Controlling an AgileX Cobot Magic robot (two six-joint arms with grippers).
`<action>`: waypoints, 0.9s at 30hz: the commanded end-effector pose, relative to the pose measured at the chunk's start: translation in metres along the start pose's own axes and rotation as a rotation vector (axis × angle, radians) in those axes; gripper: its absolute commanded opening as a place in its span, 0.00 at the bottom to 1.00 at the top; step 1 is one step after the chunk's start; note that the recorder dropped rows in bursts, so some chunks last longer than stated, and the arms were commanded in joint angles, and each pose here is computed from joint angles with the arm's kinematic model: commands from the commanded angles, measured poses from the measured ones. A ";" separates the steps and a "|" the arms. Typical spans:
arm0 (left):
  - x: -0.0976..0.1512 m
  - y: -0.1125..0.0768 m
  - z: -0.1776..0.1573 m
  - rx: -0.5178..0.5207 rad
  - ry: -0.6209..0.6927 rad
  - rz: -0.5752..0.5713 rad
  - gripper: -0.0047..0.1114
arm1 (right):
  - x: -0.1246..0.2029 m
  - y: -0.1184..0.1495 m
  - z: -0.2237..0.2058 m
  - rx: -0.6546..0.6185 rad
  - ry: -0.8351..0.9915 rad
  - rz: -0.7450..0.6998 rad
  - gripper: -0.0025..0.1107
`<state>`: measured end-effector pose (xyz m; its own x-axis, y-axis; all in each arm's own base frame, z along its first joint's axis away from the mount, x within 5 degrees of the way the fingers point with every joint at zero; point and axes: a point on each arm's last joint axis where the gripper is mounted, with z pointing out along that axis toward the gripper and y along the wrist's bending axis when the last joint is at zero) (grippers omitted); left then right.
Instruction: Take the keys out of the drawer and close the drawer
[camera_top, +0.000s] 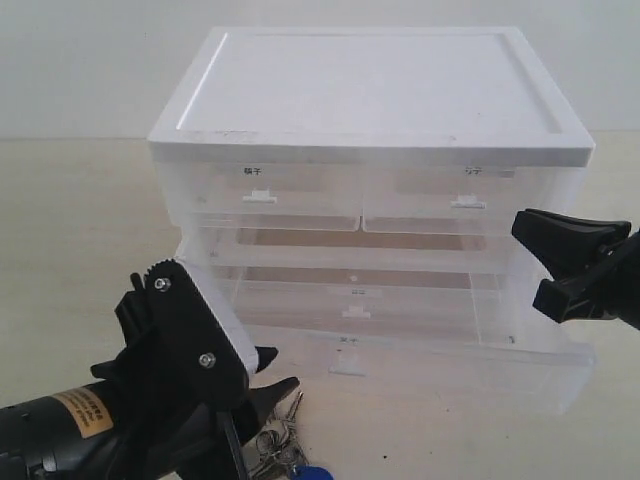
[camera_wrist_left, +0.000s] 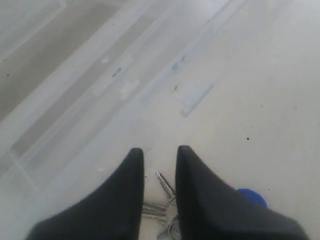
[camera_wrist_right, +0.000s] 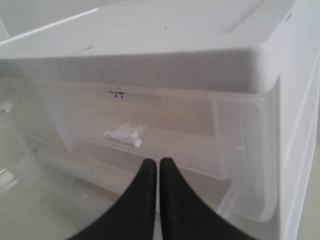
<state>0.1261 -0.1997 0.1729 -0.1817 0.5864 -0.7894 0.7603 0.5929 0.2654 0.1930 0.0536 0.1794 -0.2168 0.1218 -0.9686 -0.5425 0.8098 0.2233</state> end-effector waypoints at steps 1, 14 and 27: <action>0.000 -0.006 0.010 0.020 -0.007 0.055 0.08 | 0.000 0.000 0.001 -0.005 0.002 -0.002 0.02; -0.024 -0.003 0.040 -0.118 -0.131 0.039 0.08 | -0.004 0.006 0.000 -0.077 -0.043 -0.015 0.02; -0.029 0.017 0.060 -0.243 -0.162 -0.007 0.08 | -0.005 0.011 0.000 -0.133 -0.050 -0.034 0.02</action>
<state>0.1772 -0.2403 0.1604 -0.0896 0.5433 -0.8347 0.6268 0.6821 0.3767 0.1870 0.0618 0.1853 -0.1670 0.1217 -0.9784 -0.6440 0.7380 0.2017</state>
